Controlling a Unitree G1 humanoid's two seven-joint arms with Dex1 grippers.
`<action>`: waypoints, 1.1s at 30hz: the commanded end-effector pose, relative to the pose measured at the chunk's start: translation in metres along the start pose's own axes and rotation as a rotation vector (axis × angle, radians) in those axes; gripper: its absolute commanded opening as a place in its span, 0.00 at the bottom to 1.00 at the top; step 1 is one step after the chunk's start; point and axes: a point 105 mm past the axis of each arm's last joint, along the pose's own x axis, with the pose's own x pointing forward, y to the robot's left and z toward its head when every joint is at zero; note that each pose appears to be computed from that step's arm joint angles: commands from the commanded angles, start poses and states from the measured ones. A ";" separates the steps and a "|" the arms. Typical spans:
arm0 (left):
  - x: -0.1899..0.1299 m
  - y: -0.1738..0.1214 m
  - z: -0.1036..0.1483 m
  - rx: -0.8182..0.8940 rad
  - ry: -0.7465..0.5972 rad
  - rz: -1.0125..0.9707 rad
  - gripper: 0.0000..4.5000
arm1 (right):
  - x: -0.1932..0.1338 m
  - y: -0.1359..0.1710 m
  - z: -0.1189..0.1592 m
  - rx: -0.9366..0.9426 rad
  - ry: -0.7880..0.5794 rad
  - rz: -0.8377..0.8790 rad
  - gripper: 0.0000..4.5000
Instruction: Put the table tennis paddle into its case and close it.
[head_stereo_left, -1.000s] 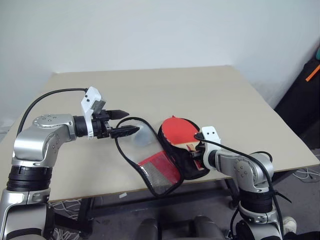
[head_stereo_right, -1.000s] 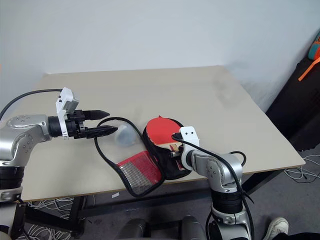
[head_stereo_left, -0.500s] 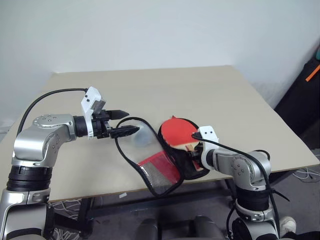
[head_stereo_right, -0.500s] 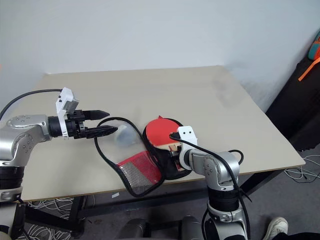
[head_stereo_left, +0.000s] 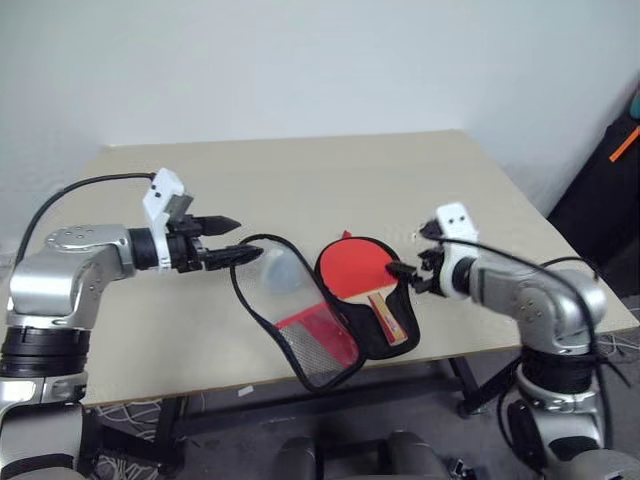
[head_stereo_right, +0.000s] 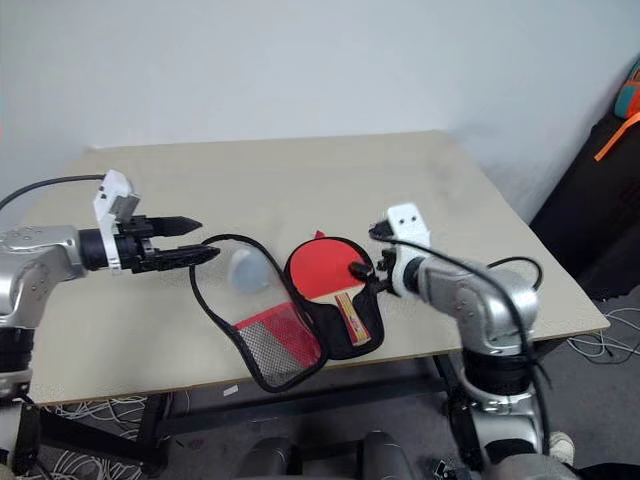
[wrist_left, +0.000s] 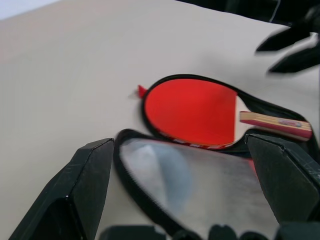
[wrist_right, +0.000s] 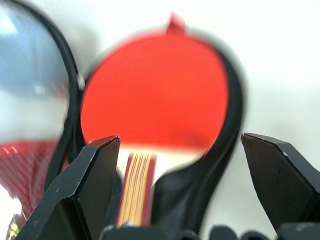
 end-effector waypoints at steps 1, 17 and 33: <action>-0.033 0.020 0.012 0.020 -0.039 0.099 1.00 | -0.030 -0.026 0.045 -0.094 -0.168 -0.006 0.93; 0.000 -0.020 -0.049 -0.199 -0.044 0.004 0.25 | -0.040 -0.060 0.055 -0.128 -0.185 -0.068 0.94; 0.112 -0.087 0.020 -0.141 -0.256 -0.238 0.25 | -0.045 -0.078 0.062 -0.103 -0.219 -0.153 0.94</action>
